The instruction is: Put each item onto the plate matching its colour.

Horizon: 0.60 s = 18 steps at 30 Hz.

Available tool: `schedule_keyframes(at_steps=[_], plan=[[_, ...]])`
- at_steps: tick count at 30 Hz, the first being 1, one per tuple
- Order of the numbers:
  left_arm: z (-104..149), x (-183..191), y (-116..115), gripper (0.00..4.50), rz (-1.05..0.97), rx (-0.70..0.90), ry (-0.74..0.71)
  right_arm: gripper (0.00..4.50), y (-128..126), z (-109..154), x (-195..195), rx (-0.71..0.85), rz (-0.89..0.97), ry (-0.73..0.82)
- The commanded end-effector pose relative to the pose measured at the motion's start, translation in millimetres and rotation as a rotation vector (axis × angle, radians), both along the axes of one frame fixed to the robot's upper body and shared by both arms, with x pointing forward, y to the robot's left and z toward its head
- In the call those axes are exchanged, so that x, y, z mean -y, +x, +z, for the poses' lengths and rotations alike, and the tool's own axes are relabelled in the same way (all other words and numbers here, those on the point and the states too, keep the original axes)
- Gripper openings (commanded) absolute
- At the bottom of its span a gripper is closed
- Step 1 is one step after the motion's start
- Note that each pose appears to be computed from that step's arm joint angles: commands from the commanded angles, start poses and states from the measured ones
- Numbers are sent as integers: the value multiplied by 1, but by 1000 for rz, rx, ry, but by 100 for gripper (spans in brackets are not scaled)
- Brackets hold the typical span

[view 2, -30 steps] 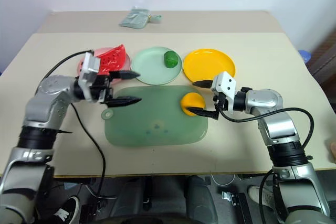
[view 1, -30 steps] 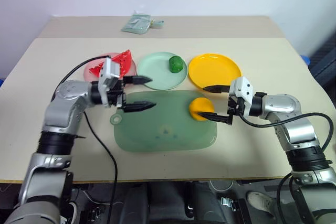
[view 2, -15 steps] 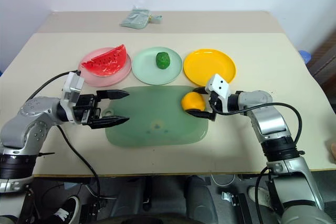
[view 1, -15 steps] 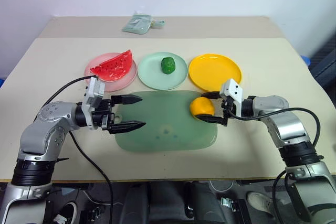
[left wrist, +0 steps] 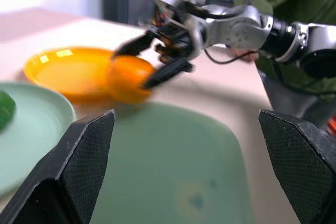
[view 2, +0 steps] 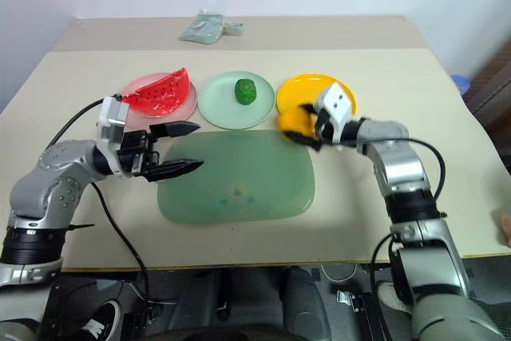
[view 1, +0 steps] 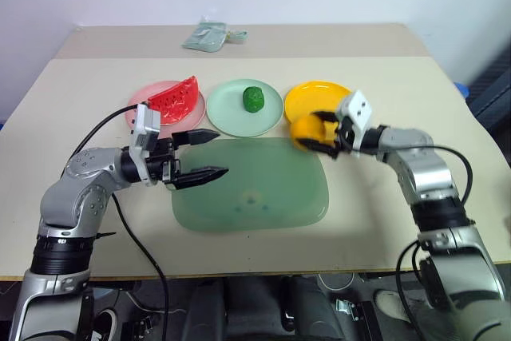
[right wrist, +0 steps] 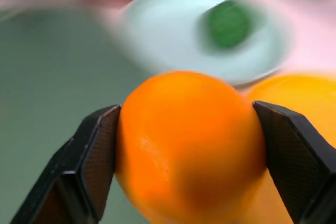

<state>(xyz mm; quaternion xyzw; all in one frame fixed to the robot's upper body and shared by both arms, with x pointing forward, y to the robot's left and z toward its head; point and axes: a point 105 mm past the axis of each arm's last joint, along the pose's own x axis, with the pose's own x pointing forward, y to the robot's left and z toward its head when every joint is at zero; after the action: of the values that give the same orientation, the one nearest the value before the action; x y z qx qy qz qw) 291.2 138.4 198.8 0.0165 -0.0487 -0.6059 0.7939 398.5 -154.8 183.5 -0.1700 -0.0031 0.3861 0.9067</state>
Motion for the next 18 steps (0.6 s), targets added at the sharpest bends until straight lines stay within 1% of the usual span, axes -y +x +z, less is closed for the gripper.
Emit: schedule_keyframes(at_steps=[1, 3, 4, 6, 9, 11, 13, 15, 16, 18], plan=[[11, -2, 1, 450, 5, 12, -47, 340, 27, 16, 23, 93, -201, 13], [11, 0, 1, 450, 16, 41, -41, 340, 36, 10, 28, 34, -252, 61], [11, 0, 2, 450, 23, 40, -44, 340, 39, 11, 29, 62, -271, 47], [10, 2, 2, 450, 27, 36, -51, 340, 43, 7, 29, 60, -296, 56], [10, 5, 0, 450, 47, 46, -55, 340, 44, -2, 23, 58, -271, 24], [15, 3, 3, 450, 85, 58, -94, 444, 42, 0, 22, 48, -243, 59], [17, 2, 2, 450, 81, 53, -101, 447, 39, 7, 20, 52, -202, 107], [18, 0, 2, 450, 79, 50, -94, 447, 36, 21, 20, 105, -184, 129], [19, -1, 2, 450, 77, 52, -86, 447, 33, 32, 19, 157, -165, 150], [21, -3, 2, 450, 74, 54, -82, 447, 24, 47, 14, 194, -92, 227]])
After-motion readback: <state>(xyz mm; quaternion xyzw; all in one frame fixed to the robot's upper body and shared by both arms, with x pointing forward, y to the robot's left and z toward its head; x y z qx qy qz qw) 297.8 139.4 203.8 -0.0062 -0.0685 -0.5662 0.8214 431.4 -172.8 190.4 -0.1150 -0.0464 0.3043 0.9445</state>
